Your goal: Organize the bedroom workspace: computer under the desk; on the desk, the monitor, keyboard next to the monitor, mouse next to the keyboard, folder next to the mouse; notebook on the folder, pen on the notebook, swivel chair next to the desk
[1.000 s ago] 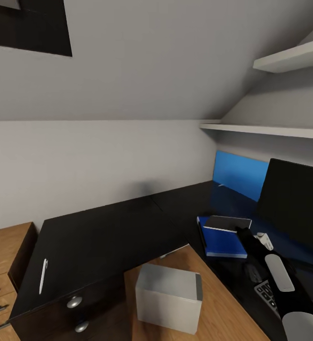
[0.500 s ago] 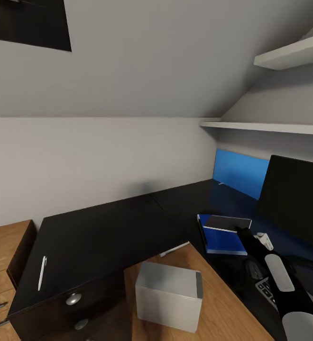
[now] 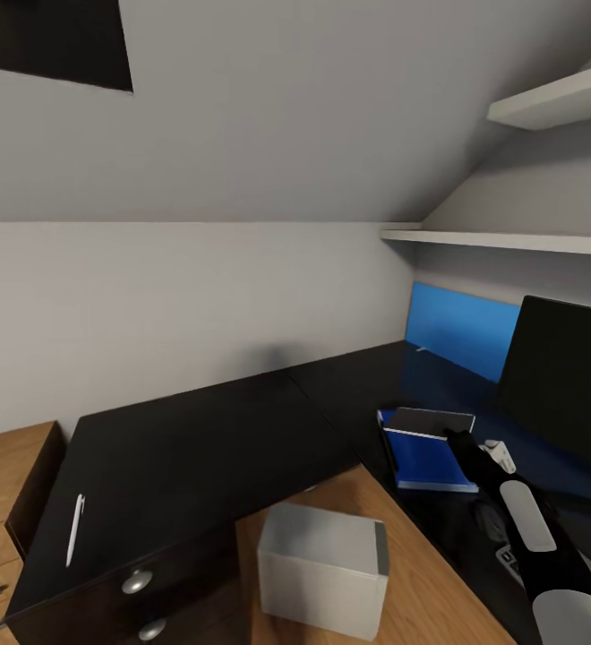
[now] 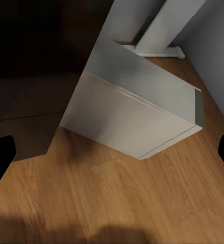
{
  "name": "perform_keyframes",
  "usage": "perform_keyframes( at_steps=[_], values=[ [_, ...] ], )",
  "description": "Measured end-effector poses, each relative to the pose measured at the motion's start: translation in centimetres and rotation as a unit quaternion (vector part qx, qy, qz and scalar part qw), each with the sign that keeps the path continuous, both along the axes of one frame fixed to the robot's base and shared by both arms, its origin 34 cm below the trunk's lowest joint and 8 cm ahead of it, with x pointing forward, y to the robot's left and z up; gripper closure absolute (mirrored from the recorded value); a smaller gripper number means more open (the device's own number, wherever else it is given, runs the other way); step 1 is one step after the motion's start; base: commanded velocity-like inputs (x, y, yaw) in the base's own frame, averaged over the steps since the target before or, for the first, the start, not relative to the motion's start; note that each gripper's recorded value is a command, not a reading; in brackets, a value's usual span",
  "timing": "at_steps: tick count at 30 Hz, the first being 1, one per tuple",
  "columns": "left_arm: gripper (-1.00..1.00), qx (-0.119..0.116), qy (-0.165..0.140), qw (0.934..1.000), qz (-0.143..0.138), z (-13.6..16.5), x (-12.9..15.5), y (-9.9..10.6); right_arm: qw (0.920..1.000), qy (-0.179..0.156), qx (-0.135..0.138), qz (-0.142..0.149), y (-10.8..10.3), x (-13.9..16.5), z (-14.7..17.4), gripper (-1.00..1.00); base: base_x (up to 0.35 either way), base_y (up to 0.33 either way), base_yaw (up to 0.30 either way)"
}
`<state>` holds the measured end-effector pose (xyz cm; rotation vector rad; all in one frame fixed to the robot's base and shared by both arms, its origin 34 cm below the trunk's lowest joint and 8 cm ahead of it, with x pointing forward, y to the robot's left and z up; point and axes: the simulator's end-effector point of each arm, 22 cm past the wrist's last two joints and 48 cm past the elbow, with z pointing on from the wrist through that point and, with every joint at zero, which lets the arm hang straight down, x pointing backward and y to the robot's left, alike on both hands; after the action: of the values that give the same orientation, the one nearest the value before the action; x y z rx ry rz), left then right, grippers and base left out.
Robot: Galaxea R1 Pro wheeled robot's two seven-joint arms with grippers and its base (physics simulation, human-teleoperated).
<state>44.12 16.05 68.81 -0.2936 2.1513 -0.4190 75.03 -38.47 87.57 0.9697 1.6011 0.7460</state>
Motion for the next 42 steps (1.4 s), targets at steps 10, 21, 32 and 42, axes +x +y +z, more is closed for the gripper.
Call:
perform_keyframes(
  at_steps=[10, 21, 32, 42],
  values=[
    [-1.0, -0.001, 0.0, 1.0, -0.002, 0.0, -0.1, -0.2, 1.0, 0.0, 0.0, 0.0, 0.0, 0.0, 0.0, 1.0, 0.115, 0.002, 0.0],
    [-1.0, 0.0, 0.0, 1.0, -0.001, 0.0, 0.0, -0.1, 1.0, 0.0, -0.001, 0.0, -0.1, 0.0, 0.0, 1.0, 0.006, 0.0, 0.0],
    [-1.0, -0.001, 0.0, 1.0, 0.0, -2.0, -0.2, -0.1, 1.0, 0.0, -0.001, 0.0, -0.1, -0.1, -2.0, 1.0, 0.0, 0.0, 0.0],
    [-1.0, -0.001, 0.0, 1.0, 0.0, -3.1, -0.2, -0.1, 1.0, 0.0, -0.001, -0.001, -0.1, -0.3, -3.0, 1.0, 0.0, 0.0, 0.0]
  ],
)
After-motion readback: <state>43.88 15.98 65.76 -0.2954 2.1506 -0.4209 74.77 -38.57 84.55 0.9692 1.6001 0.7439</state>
